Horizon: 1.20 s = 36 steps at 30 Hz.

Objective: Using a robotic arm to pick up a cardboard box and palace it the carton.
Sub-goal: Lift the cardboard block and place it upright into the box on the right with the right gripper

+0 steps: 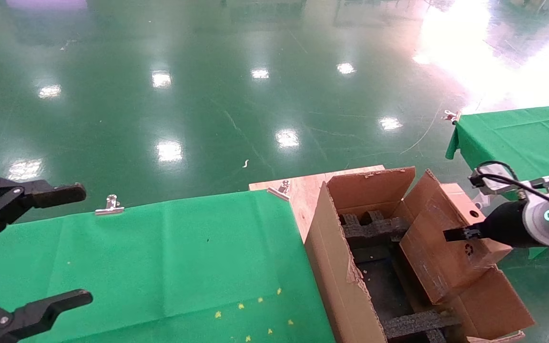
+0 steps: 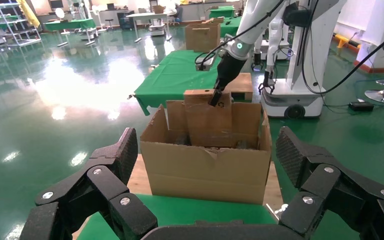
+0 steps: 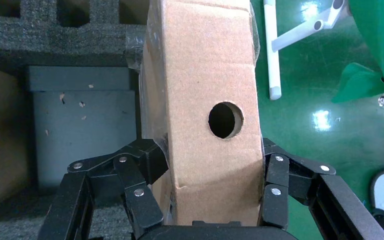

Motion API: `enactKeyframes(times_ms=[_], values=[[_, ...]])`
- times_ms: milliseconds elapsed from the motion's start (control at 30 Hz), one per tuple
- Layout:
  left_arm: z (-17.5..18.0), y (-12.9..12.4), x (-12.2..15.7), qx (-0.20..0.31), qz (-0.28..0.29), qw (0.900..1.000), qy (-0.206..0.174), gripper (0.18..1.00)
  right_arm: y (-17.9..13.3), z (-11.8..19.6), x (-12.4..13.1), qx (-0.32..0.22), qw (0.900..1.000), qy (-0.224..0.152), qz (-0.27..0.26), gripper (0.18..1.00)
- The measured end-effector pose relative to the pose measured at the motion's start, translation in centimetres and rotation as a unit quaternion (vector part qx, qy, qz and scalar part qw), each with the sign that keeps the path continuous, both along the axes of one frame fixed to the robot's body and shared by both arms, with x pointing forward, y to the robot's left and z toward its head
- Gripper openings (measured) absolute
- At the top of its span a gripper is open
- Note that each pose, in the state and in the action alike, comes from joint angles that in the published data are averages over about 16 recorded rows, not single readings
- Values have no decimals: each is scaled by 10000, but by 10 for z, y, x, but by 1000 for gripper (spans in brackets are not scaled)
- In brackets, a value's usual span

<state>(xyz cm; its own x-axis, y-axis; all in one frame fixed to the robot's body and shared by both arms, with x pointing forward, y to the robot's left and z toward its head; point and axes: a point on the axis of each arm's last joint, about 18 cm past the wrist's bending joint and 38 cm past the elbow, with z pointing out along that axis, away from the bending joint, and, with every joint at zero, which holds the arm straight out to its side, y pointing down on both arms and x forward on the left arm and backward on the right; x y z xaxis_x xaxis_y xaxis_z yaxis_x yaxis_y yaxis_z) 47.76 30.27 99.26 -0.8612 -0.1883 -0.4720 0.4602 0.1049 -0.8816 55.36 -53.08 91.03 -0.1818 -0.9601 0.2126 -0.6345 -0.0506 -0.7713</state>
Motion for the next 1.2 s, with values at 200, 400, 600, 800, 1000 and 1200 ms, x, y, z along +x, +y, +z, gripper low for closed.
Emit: enactKeyframes(times_ms=[200, 400, 600, 800, 1000, 1200], values=[[0, 0, 0, 0, 0, 10000, 0, 1001, 6, -13, 8, -44, 10000, 29, 19, 306], [0, 0, 0, 0, 0, 10000, 0, 1001, 12, -29, 15, -62, 9999, 78, 39, 304], [0, 0, 0, 0, 0, 10000, 0, 1001, 19, -46, 22, -85, 9998, 148, 65, 302], [0, 0, 0, 0, 0, 10000, 0, 1001, 26, -61, 30, -121, 9997, 216, 89, 299], [0, 0, 0, 0, 0, 10000, 0, 1001, 32, -75, 38, -167, 9994, 284, 103, 295], [0, 0, 0, 0, 0, 10000, 0, 1001, 35, -87, 45, -201, 9991, 361, 111, 292]])
